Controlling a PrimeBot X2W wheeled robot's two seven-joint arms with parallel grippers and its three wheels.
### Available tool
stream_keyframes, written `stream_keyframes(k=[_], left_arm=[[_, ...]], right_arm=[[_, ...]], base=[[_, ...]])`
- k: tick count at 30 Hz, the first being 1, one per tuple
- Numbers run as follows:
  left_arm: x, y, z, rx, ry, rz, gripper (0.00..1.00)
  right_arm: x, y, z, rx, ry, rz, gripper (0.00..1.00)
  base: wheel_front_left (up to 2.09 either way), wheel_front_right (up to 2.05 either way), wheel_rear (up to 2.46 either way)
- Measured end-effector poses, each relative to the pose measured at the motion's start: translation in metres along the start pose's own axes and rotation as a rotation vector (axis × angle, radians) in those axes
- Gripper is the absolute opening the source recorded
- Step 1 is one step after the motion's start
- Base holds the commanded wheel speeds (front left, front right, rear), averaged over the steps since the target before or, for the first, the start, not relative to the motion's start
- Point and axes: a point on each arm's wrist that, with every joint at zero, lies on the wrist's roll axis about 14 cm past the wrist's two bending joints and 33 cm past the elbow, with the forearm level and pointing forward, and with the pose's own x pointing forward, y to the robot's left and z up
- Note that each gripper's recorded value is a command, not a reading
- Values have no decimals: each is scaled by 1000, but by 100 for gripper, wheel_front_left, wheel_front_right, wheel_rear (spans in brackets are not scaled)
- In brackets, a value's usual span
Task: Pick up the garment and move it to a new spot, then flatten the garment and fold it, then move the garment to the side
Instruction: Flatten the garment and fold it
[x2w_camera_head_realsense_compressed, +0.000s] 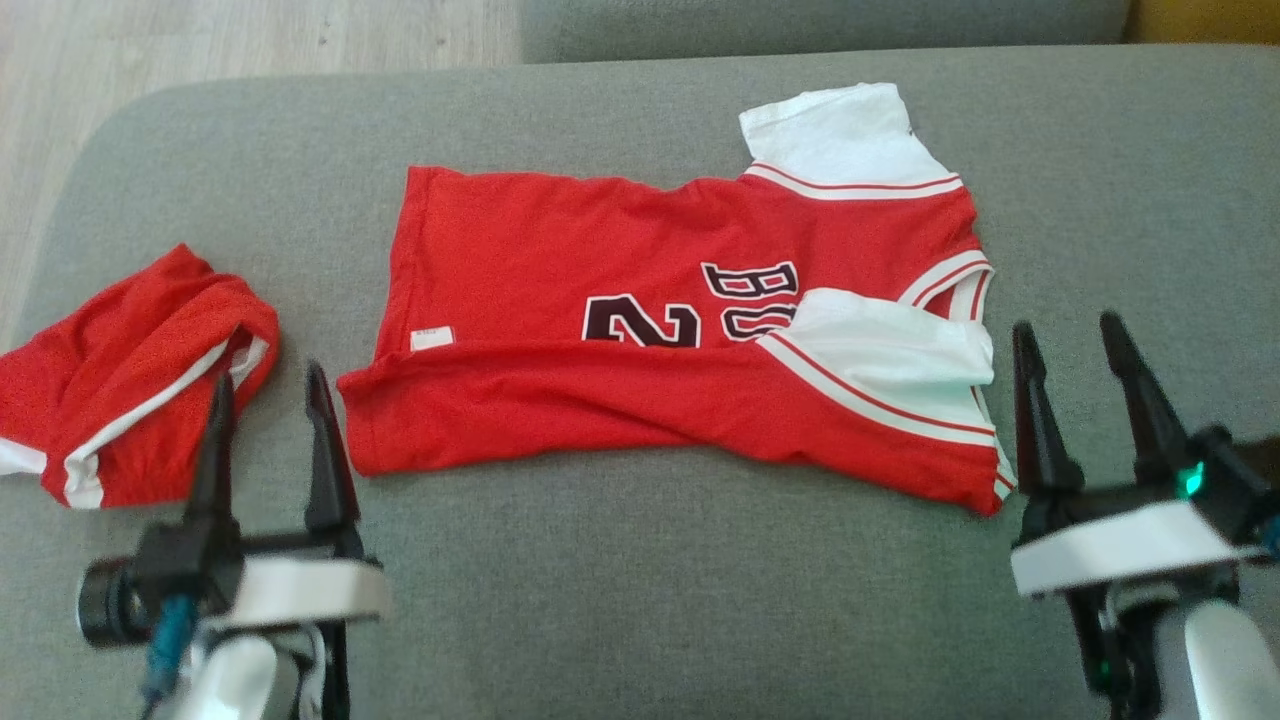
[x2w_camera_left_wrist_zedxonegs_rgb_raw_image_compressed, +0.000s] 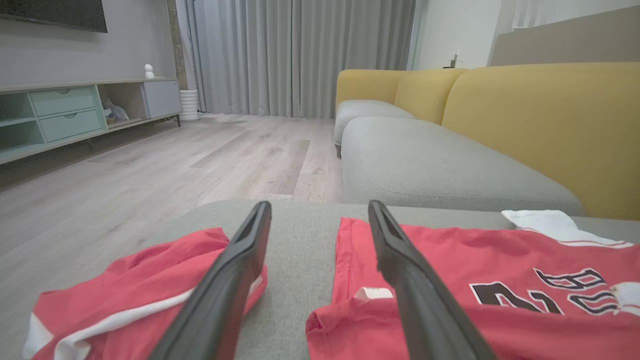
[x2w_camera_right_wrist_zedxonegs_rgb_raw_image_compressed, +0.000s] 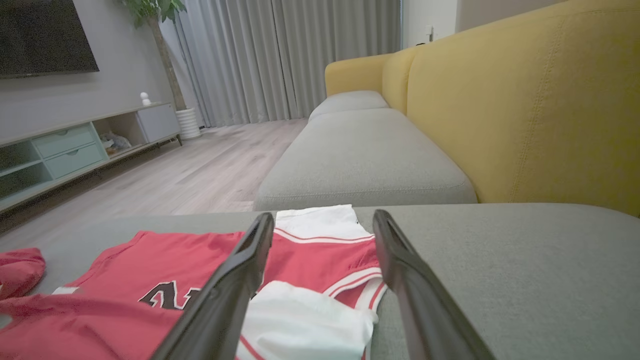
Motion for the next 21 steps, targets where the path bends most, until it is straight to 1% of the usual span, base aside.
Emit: stream_keyframes(k=[4,8,18,21], left_arm=[[-19,0,-21,19,63,-6,100],[-23,1,-34,20,105,-9,100],[-18,1,-42,21,139,-18,100],[-16,0,-51,2,189,-29,100]], right_arm=[[-19,5,-12,18,60,-3,100],[-26,9,-20,31,98,3,100],[-24,7,-20,55,102,-3,100],[-24,5,-29,71,141,-10,100]], base=[[0,0,0],[0,0,0],[0,0,0],[0,0,0]])
